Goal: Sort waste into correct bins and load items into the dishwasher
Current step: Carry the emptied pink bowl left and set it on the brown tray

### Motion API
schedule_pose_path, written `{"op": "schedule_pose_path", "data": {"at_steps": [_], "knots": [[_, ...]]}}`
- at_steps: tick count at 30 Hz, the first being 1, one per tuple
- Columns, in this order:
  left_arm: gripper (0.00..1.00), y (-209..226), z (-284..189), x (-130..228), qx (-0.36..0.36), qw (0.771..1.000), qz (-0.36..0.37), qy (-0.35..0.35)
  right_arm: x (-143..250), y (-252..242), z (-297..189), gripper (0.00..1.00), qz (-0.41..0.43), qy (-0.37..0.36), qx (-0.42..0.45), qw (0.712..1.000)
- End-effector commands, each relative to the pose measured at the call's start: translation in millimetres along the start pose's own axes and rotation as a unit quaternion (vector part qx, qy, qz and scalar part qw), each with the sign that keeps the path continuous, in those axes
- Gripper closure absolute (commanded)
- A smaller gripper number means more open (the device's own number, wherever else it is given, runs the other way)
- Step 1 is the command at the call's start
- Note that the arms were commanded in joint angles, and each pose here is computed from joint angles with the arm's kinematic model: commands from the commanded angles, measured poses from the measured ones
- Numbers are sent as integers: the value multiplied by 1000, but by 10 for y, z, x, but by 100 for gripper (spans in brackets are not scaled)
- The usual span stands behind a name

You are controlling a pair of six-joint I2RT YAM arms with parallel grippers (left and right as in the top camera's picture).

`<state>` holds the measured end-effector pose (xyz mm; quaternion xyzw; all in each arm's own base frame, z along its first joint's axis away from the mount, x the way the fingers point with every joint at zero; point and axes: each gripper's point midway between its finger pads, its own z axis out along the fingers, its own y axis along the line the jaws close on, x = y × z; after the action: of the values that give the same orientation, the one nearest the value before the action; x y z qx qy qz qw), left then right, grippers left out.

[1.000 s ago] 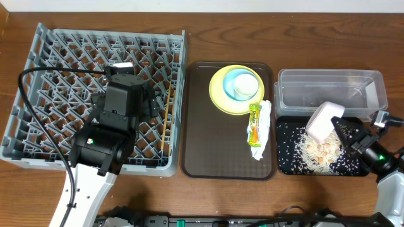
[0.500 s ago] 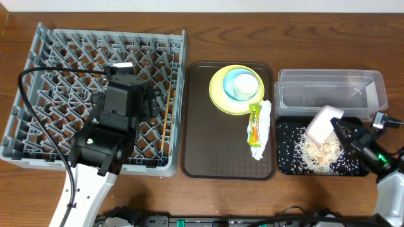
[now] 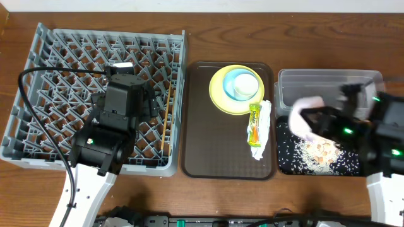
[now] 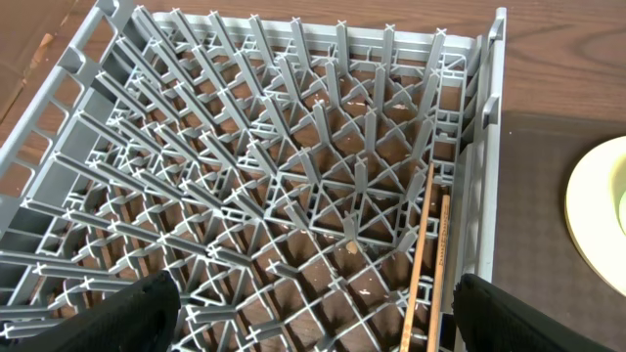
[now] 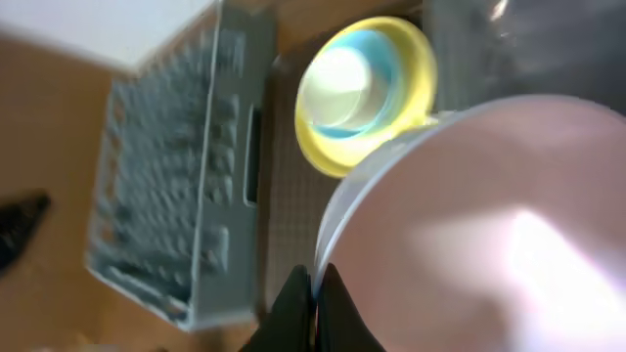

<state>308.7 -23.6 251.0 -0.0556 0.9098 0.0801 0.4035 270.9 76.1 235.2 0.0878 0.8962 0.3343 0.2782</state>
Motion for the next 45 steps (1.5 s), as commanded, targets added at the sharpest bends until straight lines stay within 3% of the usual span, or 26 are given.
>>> {"op": "schedule_pose_path", "data": {"at_steps": [1,13,21,25,27,30,33,39,45], "knots": [[8,35,-29,-65,-9,1000,-9,-8,133,153,228,99,-77,26,68,994],[8,35,-29,-65,-9,1000,-9,-8,1368,556,1449,99,-266,192,129,936],[8,35,-29,-65,-9,1000,-9,-8,1703,549,2025,99,-297,217,123,922],[8,35,-29,-65,-9,1000,-9,-8,1721,548,2101,96,-299,216,121,922],[7,35,-29,-65,-9,1000,-9,-8,1699,571,2105,75,-302,212,116,922],[7,35,-29,-65,-9,1000,-9,-8,1593,689,2045,51,-314,199,104,923],[8,35,-29,-65,-9,1000,-9,-8,1425,807,1939,39,-316,182,97,926],[8,35,-29,-65,-9,1000,-9,-8,940,479,1611,37,-281,134,206,928],[8,35,-30,-65,-9,1000,-9,-8,766,-72,1428,41,-192,137,295,926]]}}
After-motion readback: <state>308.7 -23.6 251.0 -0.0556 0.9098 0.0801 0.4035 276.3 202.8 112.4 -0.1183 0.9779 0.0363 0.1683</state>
